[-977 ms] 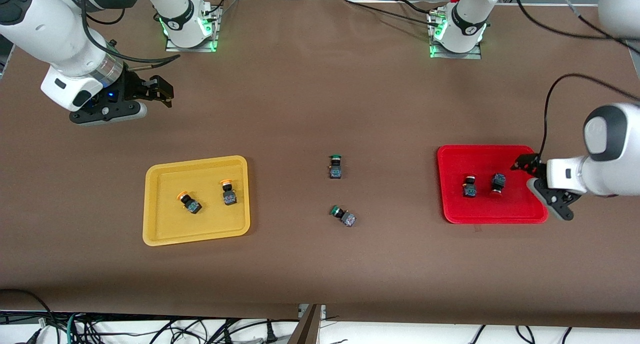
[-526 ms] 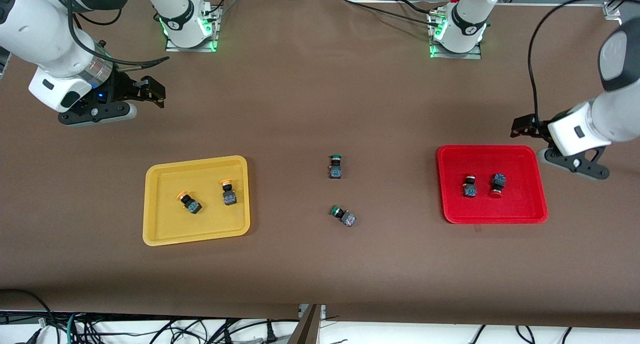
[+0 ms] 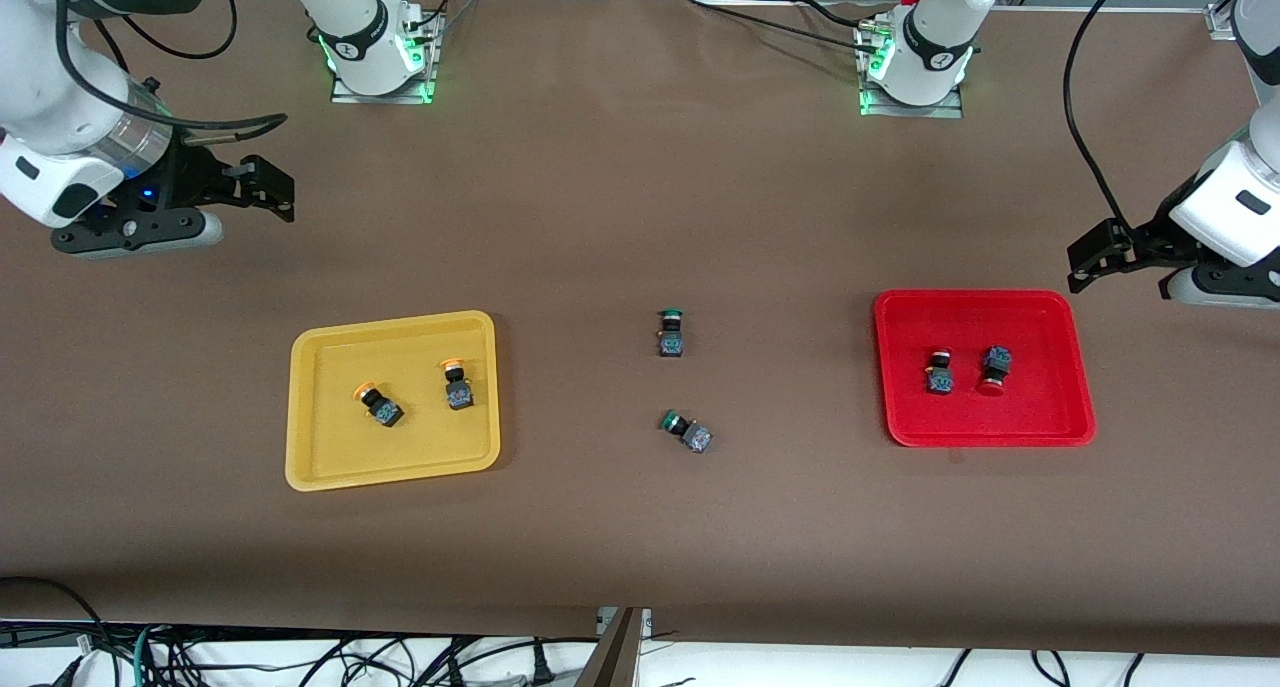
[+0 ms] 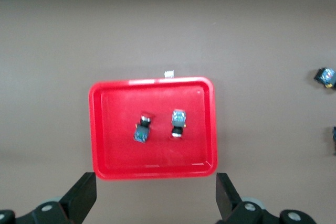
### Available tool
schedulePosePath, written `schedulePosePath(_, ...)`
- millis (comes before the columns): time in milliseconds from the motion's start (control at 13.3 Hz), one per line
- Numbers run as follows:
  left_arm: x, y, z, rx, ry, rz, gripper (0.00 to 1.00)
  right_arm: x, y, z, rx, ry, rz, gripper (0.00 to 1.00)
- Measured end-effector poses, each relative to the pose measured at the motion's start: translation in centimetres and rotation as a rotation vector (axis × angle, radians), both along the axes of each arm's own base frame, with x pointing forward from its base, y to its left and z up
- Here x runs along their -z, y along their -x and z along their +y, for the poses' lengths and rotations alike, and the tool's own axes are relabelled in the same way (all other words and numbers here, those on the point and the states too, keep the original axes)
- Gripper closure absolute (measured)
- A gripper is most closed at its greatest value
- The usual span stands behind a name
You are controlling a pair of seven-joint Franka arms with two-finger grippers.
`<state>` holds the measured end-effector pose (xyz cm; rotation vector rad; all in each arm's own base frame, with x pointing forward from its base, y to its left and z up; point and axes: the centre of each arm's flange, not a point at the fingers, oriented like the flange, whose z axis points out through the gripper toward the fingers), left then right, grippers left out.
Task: Place red and yellow buttons in trays
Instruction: 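Release the red button into the red tray with the left gripper and withdraw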
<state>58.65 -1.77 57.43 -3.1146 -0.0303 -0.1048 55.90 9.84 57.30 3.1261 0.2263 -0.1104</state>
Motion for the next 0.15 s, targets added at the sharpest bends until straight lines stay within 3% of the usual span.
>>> schedulePosePath(150,0.54,1.29,-0.19,-0.034,-0.001,0.041,0.0,0.1,-0.15,-0.66,0.012,0.001,0.002,0.0)
